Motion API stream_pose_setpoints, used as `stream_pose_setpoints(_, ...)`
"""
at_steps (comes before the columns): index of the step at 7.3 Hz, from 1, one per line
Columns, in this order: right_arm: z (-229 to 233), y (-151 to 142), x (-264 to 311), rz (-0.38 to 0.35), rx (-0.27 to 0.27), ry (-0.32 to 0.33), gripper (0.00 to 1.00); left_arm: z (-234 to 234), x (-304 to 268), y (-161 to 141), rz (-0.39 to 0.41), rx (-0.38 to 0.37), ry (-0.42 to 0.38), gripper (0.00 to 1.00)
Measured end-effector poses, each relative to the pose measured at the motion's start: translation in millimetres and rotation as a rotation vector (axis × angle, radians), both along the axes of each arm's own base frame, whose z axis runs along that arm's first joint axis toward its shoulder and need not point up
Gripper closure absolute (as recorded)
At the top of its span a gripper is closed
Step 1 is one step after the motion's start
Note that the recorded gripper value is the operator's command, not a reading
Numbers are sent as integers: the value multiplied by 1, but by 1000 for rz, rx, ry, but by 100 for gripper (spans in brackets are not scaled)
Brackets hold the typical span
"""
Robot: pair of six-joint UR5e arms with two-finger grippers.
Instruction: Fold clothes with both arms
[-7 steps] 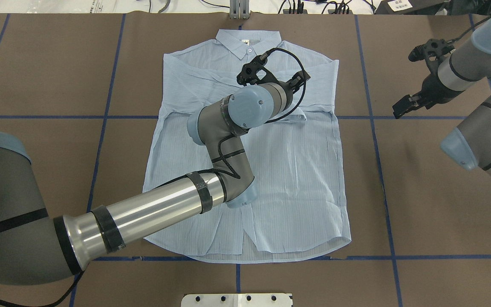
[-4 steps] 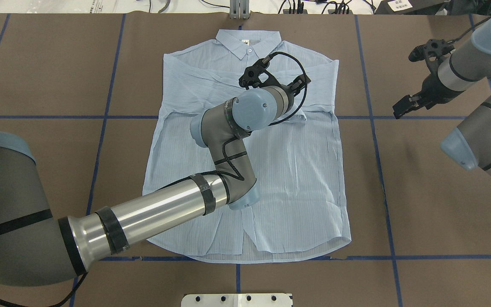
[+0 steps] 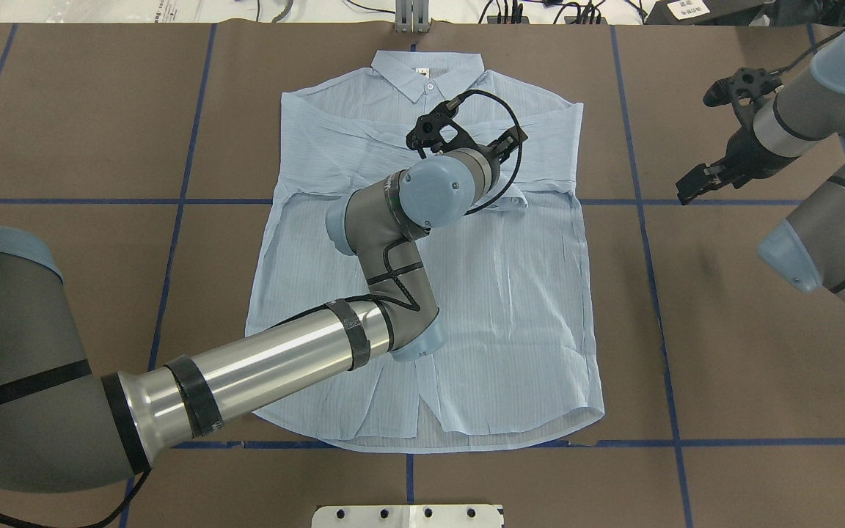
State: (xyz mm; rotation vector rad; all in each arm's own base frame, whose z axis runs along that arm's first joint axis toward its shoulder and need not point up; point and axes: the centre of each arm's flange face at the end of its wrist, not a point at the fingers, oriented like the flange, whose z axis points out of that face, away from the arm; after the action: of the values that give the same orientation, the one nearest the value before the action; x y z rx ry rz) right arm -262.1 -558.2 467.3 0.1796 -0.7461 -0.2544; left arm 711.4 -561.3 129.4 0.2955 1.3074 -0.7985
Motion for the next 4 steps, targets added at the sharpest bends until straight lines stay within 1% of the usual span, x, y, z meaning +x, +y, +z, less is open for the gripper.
stream_pose_setpoints(2, 1, 0, 0, 0, -1, 1, 0, 2, 2, 0, 1, -1, -2, 0)
stream_pose_setpoints(4, 1, 0, 0, -1, -2, 1, 0, -6, 4, 6, 8, 12, 21, 0)
